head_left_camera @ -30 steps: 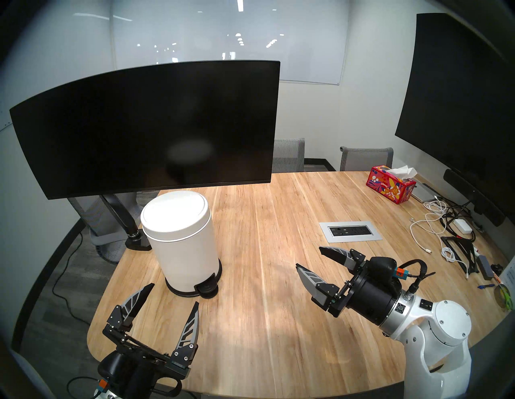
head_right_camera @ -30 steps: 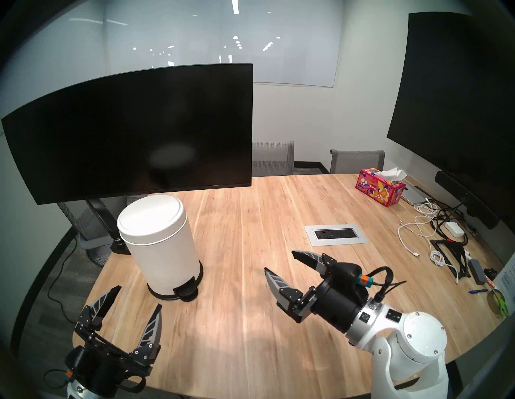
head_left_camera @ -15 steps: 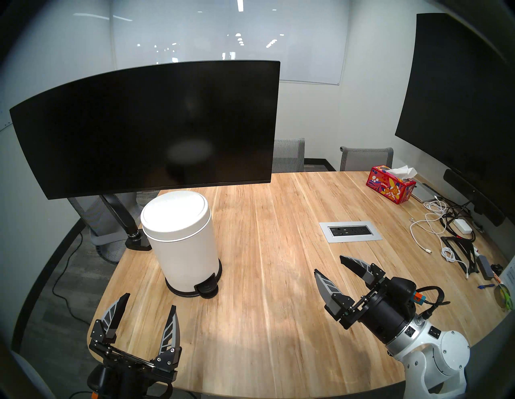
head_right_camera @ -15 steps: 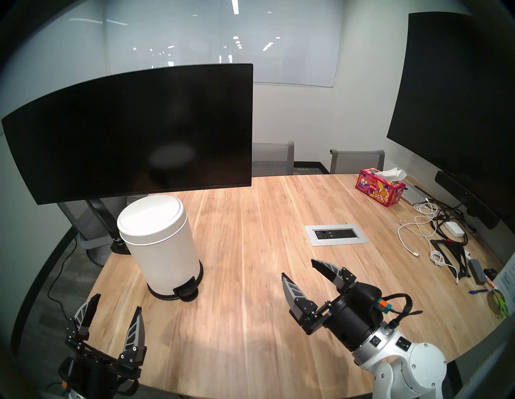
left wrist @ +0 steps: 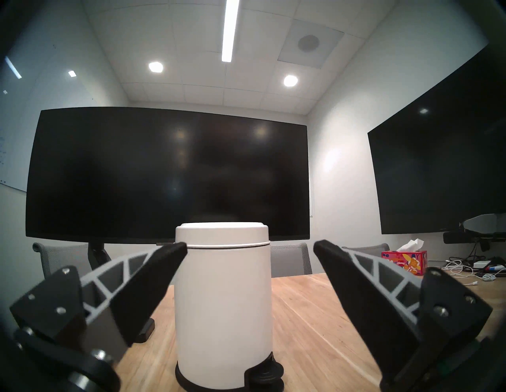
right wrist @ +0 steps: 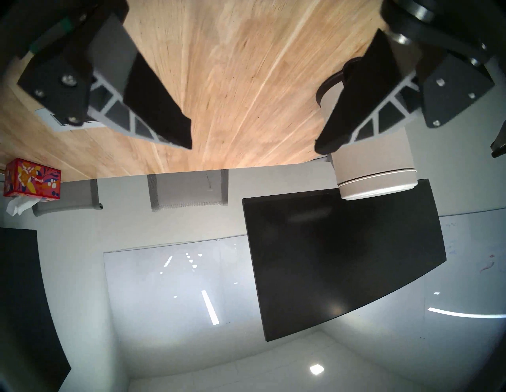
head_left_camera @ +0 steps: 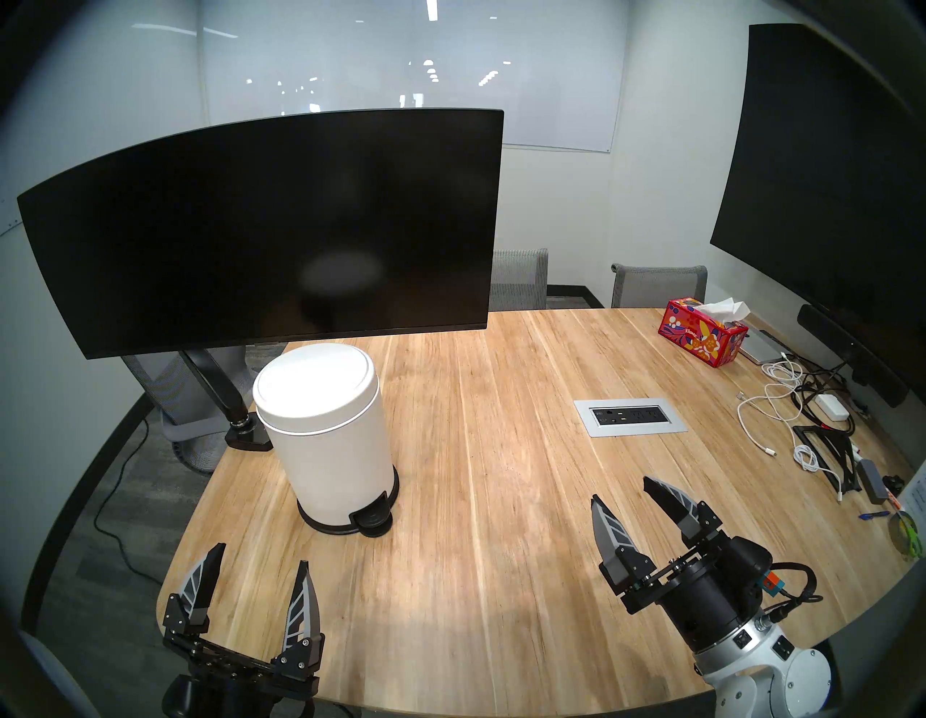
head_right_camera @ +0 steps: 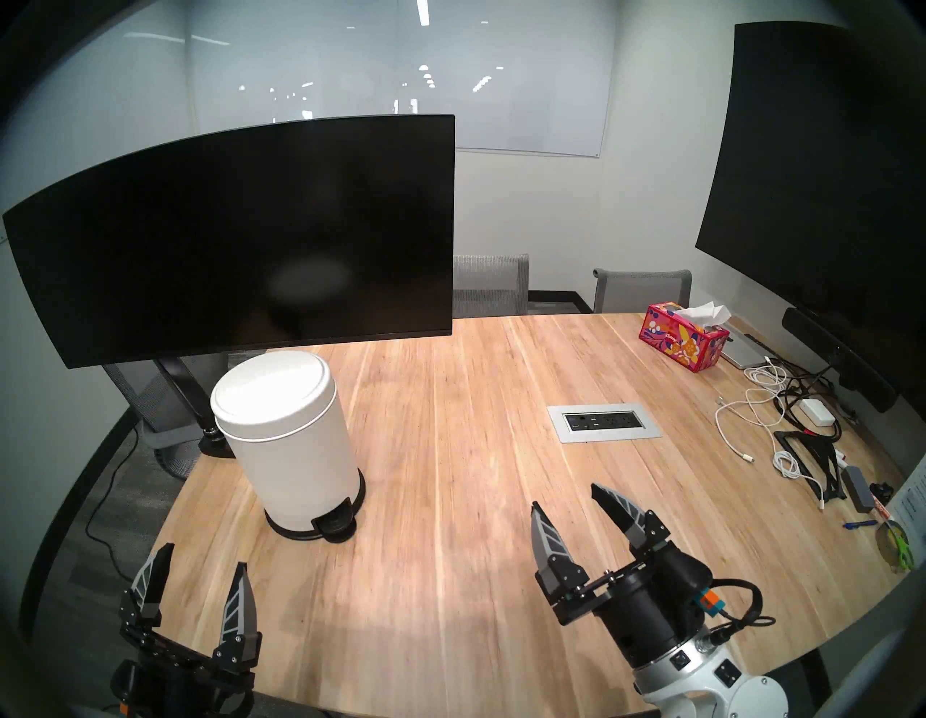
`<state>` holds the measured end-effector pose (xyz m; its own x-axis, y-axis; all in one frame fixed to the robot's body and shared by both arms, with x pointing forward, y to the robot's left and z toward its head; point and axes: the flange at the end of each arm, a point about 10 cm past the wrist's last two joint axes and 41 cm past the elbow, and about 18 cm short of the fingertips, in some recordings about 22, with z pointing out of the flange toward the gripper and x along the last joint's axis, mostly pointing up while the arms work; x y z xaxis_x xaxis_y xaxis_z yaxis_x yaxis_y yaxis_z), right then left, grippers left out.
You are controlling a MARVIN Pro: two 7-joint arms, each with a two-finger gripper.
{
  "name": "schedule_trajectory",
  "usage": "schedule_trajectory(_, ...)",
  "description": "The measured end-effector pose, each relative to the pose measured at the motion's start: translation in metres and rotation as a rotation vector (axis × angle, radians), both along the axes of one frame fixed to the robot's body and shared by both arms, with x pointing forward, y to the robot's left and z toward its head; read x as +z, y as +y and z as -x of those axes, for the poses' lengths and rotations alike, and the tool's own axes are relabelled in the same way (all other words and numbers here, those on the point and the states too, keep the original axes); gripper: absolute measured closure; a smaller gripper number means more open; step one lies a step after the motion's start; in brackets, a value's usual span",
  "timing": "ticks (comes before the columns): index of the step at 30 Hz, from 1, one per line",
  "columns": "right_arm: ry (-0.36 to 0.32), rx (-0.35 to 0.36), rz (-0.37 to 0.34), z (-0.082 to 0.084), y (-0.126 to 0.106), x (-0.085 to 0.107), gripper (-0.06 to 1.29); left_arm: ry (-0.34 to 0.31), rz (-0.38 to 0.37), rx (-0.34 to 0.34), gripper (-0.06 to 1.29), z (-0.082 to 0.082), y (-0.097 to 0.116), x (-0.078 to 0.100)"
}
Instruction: Peel the sticky note off the monitor, open the trash can lid and drop the sticker into the trash can
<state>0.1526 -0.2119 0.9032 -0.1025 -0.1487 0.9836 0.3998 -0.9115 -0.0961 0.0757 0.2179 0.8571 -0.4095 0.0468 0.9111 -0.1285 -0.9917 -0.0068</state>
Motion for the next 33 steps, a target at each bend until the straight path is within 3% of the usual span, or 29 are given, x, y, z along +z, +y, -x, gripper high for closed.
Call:
schedule_trajectory(18, -0.174, -0.07, 0.03, 0.025, 0.01, 0.006, 0.01, -0.029, 0.012, -0.074, -0.02, 0.001, -0.001, 0.002)
schedule_trajectory(33, -0.206, -0.102, 0.031, 0.03, 0.013, 0.007, 0.01, -0.046, 0.013, -0.085, -0.02, 0.005, 0.001, 0.001)
